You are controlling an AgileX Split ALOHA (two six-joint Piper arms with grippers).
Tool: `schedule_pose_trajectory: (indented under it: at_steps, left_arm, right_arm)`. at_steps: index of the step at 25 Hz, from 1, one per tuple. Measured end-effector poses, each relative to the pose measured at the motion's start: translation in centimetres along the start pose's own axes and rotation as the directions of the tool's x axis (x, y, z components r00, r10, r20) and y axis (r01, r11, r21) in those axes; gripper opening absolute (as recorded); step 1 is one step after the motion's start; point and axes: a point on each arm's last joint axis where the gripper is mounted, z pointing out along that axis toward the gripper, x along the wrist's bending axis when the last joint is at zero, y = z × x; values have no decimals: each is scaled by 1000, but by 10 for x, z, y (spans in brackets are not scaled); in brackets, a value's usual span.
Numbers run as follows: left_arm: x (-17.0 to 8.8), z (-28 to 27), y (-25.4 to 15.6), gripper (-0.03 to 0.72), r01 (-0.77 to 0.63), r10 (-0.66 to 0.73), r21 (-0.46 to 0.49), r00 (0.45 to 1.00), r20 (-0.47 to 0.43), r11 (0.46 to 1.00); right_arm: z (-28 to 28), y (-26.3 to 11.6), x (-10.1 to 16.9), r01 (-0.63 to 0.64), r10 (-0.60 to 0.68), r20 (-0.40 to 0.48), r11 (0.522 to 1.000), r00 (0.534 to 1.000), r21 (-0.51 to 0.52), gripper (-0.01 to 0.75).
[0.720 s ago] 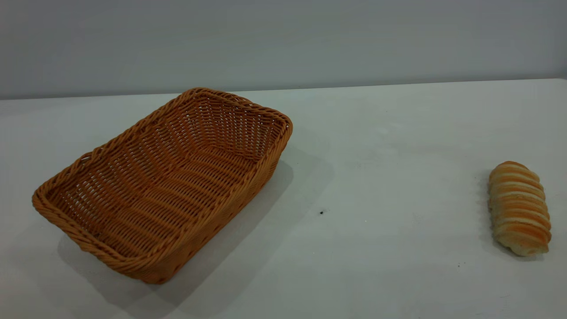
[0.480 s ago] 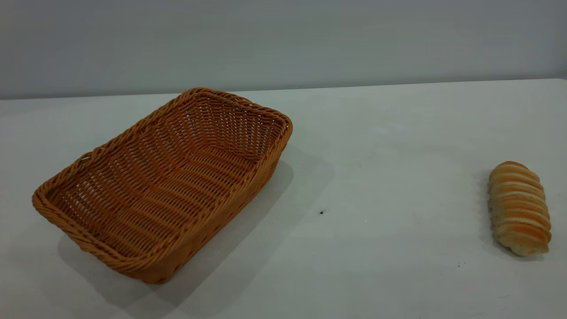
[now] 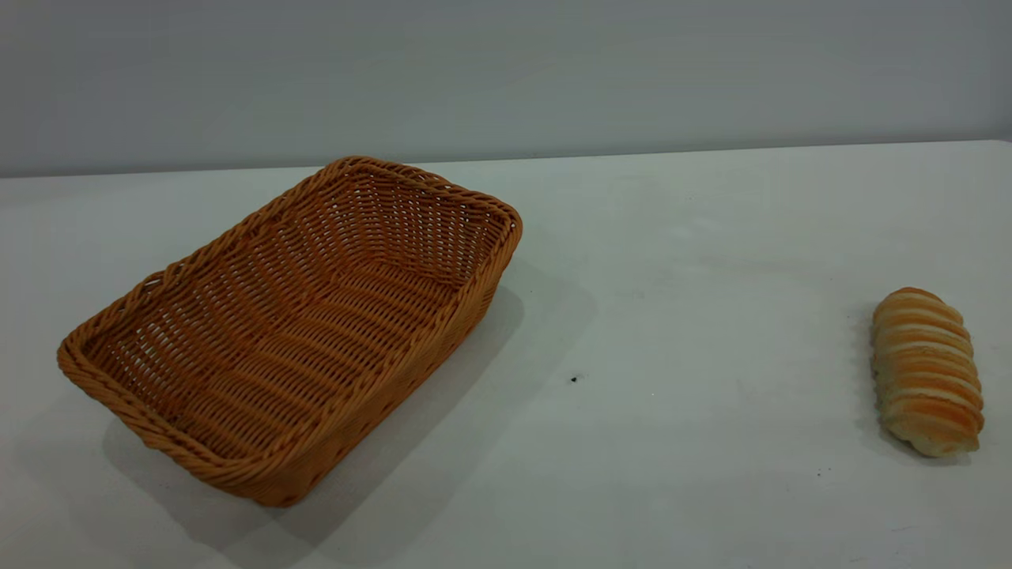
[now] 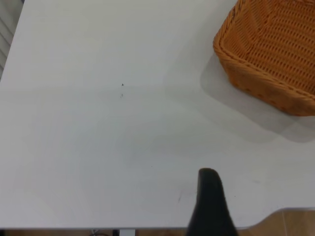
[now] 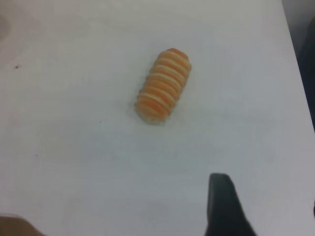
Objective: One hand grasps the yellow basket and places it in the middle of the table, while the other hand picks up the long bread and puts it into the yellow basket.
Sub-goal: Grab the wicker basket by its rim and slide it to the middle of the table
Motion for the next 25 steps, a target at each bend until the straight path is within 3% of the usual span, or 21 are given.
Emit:
schedule_pose_trajectory:
  at_steps: [15, 25]
  left_arm:
    - [0, 0, 0, 594, -1, 1, 0, 1000, 1, 1000]
    - [2, 1, 0, 594, -76, 77, -8, 993, 95, 997]
  right_arm:
    - [0, 0, 0, 0, 0, 0, 1000, 1000, 0, 467]
    - [0, 0, 0, 0, 0, 0, 1000, 1000, 0, 467]
